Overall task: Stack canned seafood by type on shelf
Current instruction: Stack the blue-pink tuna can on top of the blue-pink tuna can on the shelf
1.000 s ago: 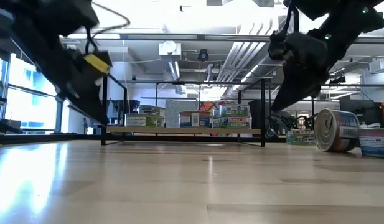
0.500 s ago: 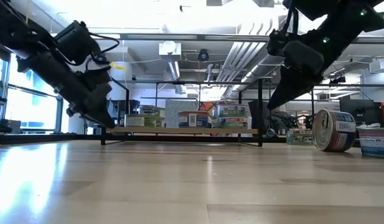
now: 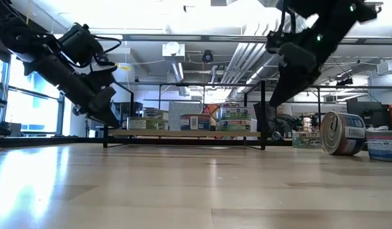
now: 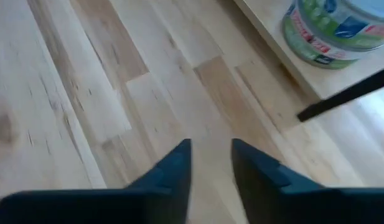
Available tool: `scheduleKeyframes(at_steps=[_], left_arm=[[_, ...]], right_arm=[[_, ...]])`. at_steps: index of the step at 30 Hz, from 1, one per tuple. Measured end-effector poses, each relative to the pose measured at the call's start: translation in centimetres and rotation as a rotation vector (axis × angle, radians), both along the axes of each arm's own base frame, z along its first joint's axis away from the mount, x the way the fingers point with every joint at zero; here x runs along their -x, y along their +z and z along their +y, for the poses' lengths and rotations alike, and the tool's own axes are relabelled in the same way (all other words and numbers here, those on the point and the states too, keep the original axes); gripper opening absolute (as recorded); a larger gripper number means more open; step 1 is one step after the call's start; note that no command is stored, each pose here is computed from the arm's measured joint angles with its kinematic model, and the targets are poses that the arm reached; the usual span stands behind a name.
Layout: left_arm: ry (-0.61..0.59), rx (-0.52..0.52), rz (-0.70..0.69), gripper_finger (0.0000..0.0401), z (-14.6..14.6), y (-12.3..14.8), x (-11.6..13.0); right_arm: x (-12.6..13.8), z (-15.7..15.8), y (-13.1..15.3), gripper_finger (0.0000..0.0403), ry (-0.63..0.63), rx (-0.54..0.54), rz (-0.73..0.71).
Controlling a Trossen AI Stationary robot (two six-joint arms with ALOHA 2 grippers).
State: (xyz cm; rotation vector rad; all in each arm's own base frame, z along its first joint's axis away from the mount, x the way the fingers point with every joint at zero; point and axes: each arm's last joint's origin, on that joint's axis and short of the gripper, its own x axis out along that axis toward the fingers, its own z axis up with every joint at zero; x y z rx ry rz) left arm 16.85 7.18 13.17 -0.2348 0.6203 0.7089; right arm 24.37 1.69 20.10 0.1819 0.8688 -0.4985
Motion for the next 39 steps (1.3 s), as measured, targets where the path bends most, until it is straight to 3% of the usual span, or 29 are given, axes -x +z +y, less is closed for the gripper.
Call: scheduleKeyframes(at_steps=[7, 13, 18, 27, 31, 39], left_arm=[[-0.129, 0.047, -0.041, 0.0, -2.1, 0.2, -0.7], [-0.218, 0.07, -0.06, 0.0, -4.6, 0.3, -1.2], [-0.211, 0.03, -0.064, 0.0, -5.9, 0.3, -1.3], [-0.239, 0.014, -0.062, 0.0, -6.7, 0.3, -1.3], [-0.246, 0.014, -0.062, 0.0, -6.9, 0.3, -1.3], [-0.253, 0.005, -0.079, 0.0, -6.9, 0.5, -1.5]], right_arm=[[1.1, 0.0, 4.4, 0.0233, 0.194, 0.071, 0.336], [2.9, 0.2, 5.7, 0.0305, 0.667, 0.126, 0.66], [4.0, 0.0, 4.9, 0.0311, 0.932, 0.191, 0.829], [5.4, -0.5, 1.7, 0.0312, 1.166, 0.354, 1.044], [5.8, -0.6, -0.1, 0.0312, 1.238, 0.386, 1.073], [5.6, -0.5, -2.8, 0.0302, 1.26, 0.439, 0.976]])
